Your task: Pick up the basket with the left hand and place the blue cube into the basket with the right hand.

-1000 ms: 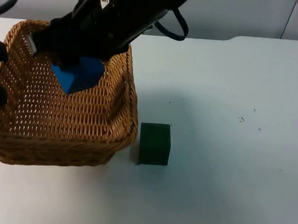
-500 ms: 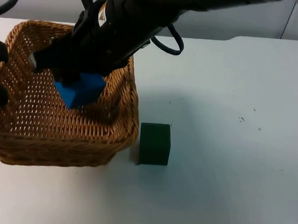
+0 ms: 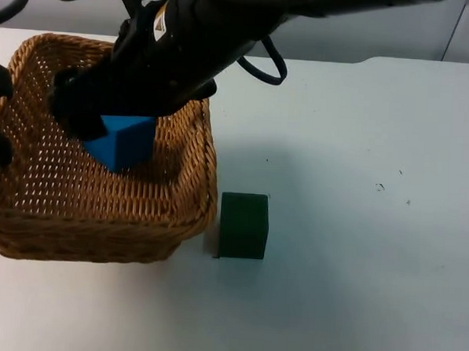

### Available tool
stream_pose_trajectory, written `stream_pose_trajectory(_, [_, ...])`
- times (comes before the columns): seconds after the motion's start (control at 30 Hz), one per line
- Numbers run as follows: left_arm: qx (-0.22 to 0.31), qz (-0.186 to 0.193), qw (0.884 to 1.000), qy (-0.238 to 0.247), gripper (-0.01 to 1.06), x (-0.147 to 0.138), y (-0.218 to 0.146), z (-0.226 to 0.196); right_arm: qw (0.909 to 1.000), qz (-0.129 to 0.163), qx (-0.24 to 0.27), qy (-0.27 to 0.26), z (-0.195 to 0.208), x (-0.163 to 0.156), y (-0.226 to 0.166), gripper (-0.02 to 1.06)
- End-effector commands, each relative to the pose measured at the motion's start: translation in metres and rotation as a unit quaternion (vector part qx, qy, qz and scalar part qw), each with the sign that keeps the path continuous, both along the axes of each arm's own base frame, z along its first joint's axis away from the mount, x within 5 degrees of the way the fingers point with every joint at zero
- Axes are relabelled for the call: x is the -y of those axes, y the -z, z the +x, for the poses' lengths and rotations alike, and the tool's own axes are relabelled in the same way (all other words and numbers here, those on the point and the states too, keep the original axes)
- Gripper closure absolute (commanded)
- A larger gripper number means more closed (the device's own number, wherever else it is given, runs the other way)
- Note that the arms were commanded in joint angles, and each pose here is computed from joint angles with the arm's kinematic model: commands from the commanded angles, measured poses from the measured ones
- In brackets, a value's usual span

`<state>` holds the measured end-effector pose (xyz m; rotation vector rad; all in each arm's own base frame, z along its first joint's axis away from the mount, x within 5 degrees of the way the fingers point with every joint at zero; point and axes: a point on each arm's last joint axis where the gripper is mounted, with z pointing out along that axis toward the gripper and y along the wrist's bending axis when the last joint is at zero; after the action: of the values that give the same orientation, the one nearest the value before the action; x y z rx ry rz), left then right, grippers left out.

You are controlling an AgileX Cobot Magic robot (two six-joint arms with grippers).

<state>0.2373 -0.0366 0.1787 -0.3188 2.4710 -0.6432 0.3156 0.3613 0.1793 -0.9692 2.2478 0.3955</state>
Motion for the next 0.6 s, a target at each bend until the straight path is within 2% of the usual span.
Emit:
stream_pose_trajectory(0.0, [0.006, -0.015, 1.0, -0.005, 1.05, 0.001, -0.005, -0.001, 0.9996, 0.005, 0.021, -0.018, -0.003, -0.001, -0.017, 0.04])
stream_pose_trajectory(0.13, [0.006, -0.015, 1.0, -0.005, 1.05, 0.001, -0.005, -0.001, 0.999, 0.017, 0.037, -0.02, -0.005, 0.002, -0.038, 0.03])
stream_pose_trajectory(0.2, [0.006, -0.015, 1.0, -0.005, 1.05, 0.001, -0.005, -0.001, 0.998, 0.027, 0.052, -0.025, -0.01, 0.007, -0.062, 0.03])
stream_pose_trajectory(0.33, [0.006, -0.015, 1.0, -0.005, 1.05, 0.001, -0.005, -0.001, 0.9963, 0.02, 0.072, -0.042, -0.019, 0.018, -0.094, 0.03])
stream_pose_trajectory(0.5, [0.01, -0.007, 1.0, -0.009, 1.05, 0.0, -0.005, 0.0, 0.9951, 0.028, 0.085, -0.043, -0.037, 0.039, -0.141, 0.03])
stream_pose_trajectory(0.57, [0.011, -0.004, 1.0, -0.012, 1.05, -0.001, -0.005, 0.0, 0.995, 0.028, 0.086, -0.043, -0.04, 0.043, -0.149, 0.03])
